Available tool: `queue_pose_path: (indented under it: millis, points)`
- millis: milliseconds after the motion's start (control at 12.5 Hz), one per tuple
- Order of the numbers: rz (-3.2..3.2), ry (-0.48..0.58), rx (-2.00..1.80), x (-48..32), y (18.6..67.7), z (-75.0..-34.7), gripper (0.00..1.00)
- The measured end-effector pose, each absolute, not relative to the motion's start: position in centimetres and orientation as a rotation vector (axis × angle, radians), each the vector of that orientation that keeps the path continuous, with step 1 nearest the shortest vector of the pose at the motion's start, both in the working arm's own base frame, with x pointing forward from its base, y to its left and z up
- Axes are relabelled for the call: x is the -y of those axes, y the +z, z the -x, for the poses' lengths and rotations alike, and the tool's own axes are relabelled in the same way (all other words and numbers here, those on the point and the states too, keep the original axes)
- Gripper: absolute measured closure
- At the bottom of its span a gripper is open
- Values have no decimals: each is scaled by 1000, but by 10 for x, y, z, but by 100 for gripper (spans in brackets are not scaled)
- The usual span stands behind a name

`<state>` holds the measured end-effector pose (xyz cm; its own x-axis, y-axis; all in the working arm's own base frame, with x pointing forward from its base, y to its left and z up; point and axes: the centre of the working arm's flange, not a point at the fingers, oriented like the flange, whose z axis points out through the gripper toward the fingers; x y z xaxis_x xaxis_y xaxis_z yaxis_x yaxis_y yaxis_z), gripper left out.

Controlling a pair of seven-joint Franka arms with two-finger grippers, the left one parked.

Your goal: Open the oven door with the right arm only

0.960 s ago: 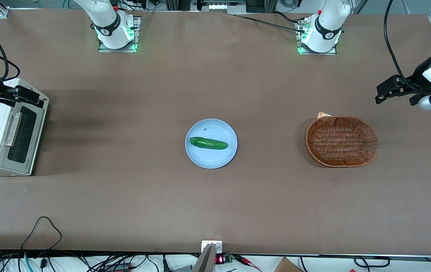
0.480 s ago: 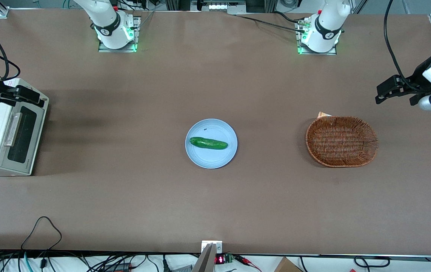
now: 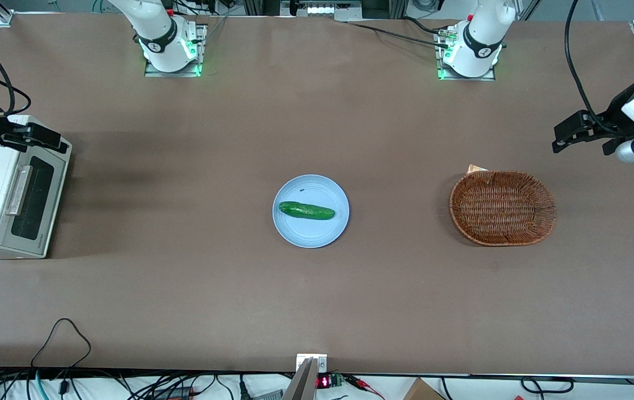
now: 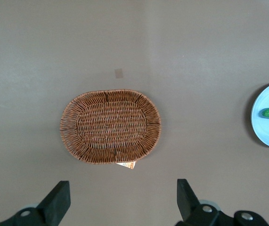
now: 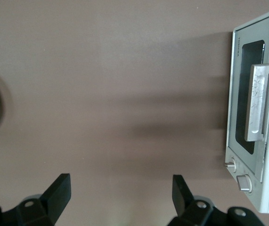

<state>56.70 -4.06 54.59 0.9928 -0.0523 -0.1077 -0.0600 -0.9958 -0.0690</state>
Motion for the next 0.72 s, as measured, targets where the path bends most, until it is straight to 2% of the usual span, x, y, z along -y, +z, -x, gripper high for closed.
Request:
queue_pose_path:
  millis: [80, 400, 480, 640, 720]
  points:
    - [3064, 163, -86, 41, 546, -567, 14]
    - [3064, 163, -86, 41, 546, -567, 65]
    - [3064, 163, -86, 41, 546, -567, 82]
    - [3064, 164, -87, 41, 546, -567, 98]
    - [3064, 164, -86, 41, 546, -567, 98]
